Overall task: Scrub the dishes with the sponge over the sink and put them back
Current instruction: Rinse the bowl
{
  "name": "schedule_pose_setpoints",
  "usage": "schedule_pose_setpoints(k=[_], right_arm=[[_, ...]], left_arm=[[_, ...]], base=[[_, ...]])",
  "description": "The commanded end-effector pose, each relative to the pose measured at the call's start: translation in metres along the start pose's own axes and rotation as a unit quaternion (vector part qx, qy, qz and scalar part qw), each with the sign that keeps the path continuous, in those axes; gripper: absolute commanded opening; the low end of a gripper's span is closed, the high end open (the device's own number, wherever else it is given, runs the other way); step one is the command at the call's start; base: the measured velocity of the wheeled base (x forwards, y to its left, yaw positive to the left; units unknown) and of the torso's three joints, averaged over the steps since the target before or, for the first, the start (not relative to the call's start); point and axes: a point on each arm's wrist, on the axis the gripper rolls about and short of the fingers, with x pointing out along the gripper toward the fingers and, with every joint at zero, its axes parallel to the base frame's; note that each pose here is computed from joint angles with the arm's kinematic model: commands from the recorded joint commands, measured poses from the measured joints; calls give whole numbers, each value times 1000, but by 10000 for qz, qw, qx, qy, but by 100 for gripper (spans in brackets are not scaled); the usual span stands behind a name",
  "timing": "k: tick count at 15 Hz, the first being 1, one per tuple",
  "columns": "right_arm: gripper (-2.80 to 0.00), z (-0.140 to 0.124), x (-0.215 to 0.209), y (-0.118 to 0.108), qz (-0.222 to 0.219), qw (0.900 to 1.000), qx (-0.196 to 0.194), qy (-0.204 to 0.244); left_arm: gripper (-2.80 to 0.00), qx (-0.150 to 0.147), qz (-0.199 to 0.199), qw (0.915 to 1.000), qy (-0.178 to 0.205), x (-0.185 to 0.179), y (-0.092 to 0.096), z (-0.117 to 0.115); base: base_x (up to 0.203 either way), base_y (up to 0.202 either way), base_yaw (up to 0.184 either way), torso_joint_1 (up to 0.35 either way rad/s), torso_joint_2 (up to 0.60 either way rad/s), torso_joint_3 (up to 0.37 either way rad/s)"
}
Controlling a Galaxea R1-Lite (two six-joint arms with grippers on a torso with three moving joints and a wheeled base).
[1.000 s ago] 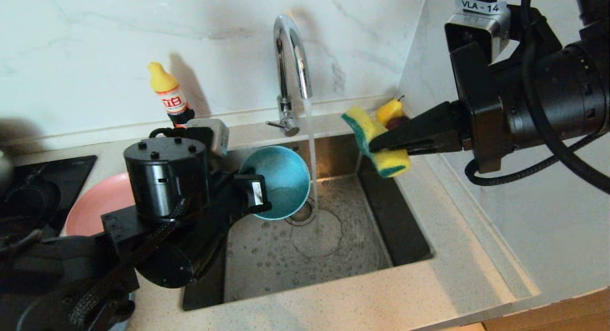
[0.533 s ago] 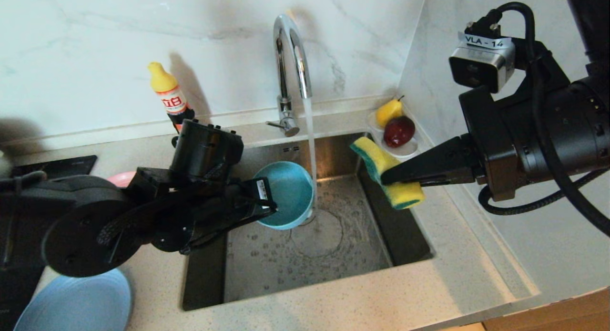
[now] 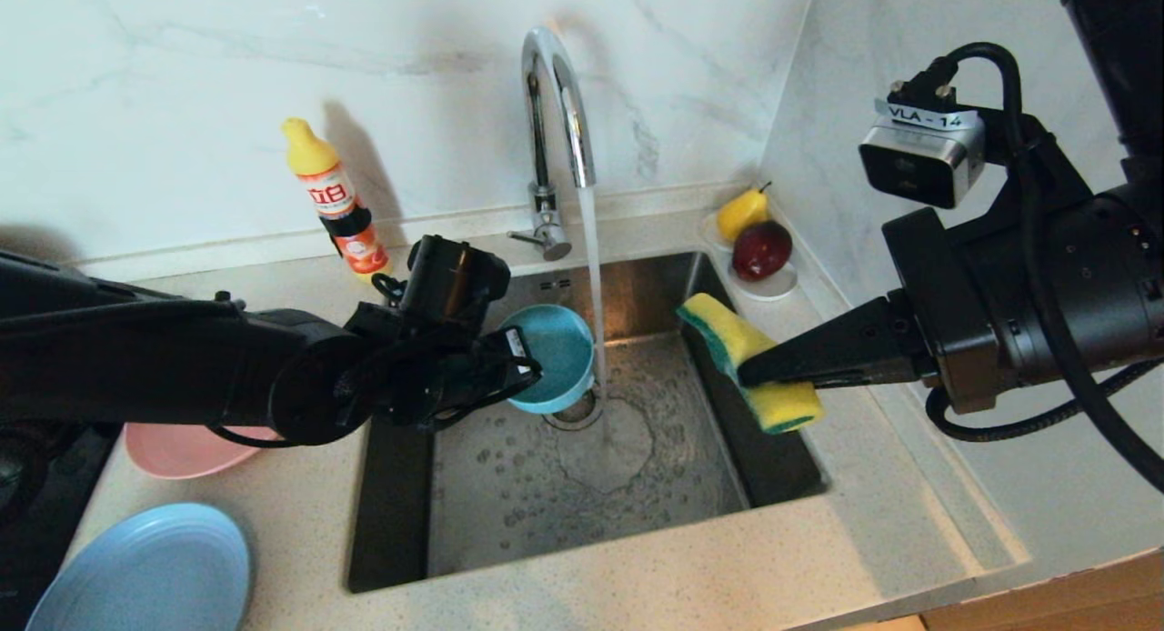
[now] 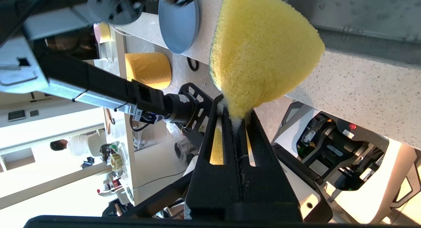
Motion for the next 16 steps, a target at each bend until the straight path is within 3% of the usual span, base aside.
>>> schedule_pose_setpoints(k=[1, 16], right_arm=[[-280, -2, 1, -1, -13, 10000, 32, 51], [-280, -5, 0, -3, 10, 10000, 20, 23]], left_arm=[[-280, -86, 94, 9999, 68, 19, -2, -5], [-280, -256, 96, 9996, 41, 53, -15, -11]], base=[[0, 0, 0, 0, 0, 0], [0, 0, 0, 0, 0, 0]])
